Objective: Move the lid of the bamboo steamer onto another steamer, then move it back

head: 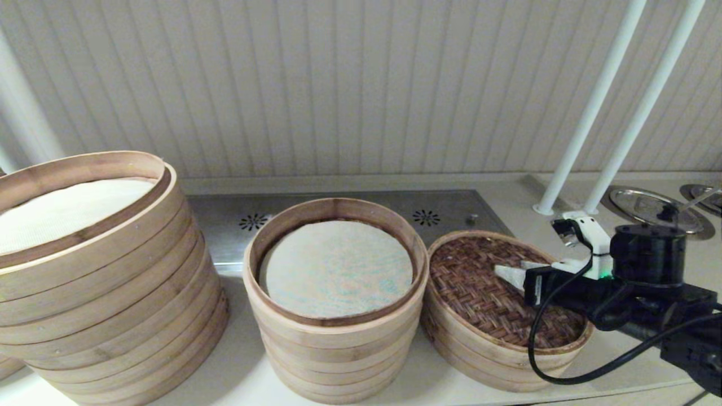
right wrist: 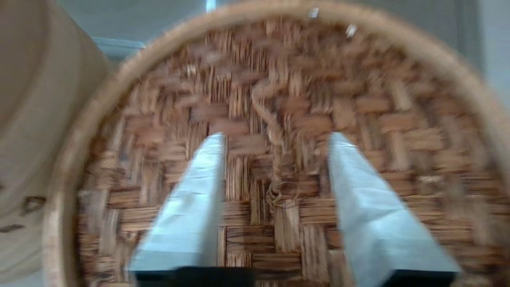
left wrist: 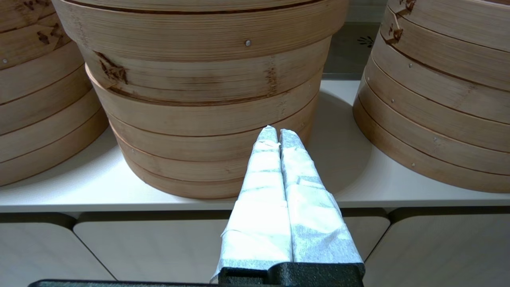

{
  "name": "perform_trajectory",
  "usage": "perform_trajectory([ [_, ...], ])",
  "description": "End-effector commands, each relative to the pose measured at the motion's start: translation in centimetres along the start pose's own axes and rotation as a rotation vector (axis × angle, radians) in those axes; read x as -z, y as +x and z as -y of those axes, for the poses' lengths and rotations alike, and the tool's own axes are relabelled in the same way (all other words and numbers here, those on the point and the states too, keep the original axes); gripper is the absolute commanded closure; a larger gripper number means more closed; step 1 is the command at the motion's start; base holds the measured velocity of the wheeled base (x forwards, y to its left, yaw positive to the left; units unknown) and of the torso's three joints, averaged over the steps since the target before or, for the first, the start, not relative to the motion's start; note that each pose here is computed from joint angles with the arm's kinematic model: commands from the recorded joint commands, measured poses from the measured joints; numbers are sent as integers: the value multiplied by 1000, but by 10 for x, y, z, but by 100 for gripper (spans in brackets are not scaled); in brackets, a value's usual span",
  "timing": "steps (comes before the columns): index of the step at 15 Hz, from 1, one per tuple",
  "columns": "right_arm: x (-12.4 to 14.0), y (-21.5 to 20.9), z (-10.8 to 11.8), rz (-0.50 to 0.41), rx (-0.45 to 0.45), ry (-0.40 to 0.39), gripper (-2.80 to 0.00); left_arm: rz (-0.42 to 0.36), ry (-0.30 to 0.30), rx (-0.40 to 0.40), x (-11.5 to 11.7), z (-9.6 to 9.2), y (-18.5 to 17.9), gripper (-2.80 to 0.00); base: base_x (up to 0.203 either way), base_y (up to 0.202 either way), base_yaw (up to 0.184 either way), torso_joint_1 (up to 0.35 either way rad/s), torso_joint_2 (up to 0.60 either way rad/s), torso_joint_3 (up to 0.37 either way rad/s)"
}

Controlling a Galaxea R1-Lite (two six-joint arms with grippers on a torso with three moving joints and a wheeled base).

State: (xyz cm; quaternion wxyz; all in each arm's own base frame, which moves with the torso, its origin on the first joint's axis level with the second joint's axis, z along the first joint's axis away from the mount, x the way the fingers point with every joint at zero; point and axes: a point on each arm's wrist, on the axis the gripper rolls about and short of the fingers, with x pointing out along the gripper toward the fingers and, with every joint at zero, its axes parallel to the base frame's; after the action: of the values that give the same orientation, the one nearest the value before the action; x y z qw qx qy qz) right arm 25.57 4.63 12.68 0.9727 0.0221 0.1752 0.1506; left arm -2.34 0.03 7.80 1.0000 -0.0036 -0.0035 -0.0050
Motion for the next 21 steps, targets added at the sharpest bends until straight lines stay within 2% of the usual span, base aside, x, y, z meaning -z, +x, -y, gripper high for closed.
perform_trajectory([
  [1,-16,-19,-2,84,3,-11,-280,0,0,1,0,0,0,0,0,0,0,0,0,0],
  [7,-33,-83,-12,181,9,-25,-280,1,0,-2,0,0,0,0,0,0,0,0,0,0],
  [8,-35,-99,-14,191,10,-26,0,-1,0,1,0,0,0,0,0,0,0,0,0,0],
  [11,-32,-143,-21,210,55,-26,0,1,-1,-1,0,0,0,0,0,0,0,0,0,0],
  [15,-5,-185,-22,226,226,-16,0,-1,-1,-1,0,0,0,0,0,0,0,0,0,0],
  [17,11,-195,-20,224,370,-28,0,-1,0,-1,0,0,0,0,0,0,0,0,0,0],
  [21,31,-219,-20,238,485,-47,0,1,0,-1,0,0,0,0,0,0,0,0,0,0],
])
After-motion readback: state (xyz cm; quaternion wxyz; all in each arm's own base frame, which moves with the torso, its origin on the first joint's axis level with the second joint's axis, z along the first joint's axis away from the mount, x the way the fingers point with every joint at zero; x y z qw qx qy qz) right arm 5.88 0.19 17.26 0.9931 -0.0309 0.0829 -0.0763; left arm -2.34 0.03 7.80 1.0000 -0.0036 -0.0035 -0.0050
